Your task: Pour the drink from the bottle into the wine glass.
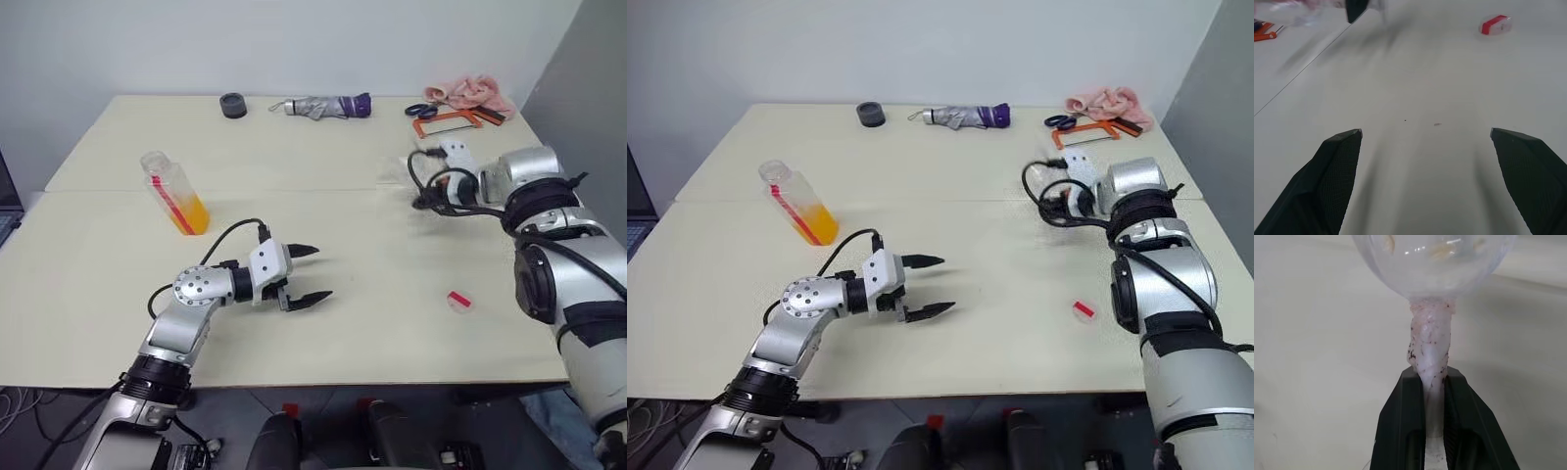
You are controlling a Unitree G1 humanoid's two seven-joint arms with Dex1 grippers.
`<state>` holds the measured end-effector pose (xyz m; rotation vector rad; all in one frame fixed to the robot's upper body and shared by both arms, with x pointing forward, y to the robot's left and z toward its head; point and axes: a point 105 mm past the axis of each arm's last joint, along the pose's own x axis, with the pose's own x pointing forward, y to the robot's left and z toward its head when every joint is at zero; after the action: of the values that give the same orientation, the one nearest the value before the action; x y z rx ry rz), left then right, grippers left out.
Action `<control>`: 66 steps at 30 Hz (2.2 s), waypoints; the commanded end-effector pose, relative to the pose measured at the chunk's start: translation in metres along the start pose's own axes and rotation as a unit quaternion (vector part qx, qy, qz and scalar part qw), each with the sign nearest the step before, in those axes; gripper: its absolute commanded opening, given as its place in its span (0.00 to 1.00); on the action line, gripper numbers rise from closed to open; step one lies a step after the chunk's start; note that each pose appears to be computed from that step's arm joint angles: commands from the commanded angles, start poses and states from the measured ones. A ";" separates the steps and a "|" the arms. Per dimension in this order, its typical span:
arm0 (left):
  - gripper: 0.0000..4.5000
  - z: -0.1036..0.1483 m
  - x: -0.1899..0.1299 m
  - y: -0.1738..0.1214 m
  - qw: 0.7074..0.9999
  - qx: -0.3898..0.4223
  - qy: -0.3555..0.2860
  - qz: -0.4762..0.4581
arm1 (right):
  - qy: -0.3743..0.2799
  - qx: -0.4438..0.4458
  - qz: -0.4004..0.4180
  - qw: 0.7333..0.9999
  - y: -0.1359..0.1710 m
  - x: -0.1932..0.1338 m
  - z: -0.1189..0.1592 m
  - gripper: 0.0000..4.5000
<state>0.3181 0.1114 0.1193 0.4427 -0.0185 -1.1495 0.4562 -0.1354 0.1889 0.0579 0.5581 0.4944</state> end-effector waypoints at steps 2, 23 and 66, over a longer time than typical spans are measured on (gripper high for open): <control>1.00 0.022 -0.010 0.013 1.000 0.007 -0.024 0.018 | -0.135 0.021 0.001 0.991 0.020 0.016 0.028 0.03; 1.00 0.033 -0.051 0.049 0.990 -0.082 -0.041 0.106 | -0.268 -0.002 -0.037 0.963 0.043 0.043 -0.054 0.03; 1.00 0.037 -0.091 0.045 0.985 -0.096 -0.020 0.145 | -0.315 -0.198 0.129 0.919 0.151 0.058 -0.079 0.03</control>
<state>0.3138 0.1929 0.1730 0.2103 0.0457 -0.8743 0.3909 0.0126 0.1071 -0.0776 -0.1379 0.7783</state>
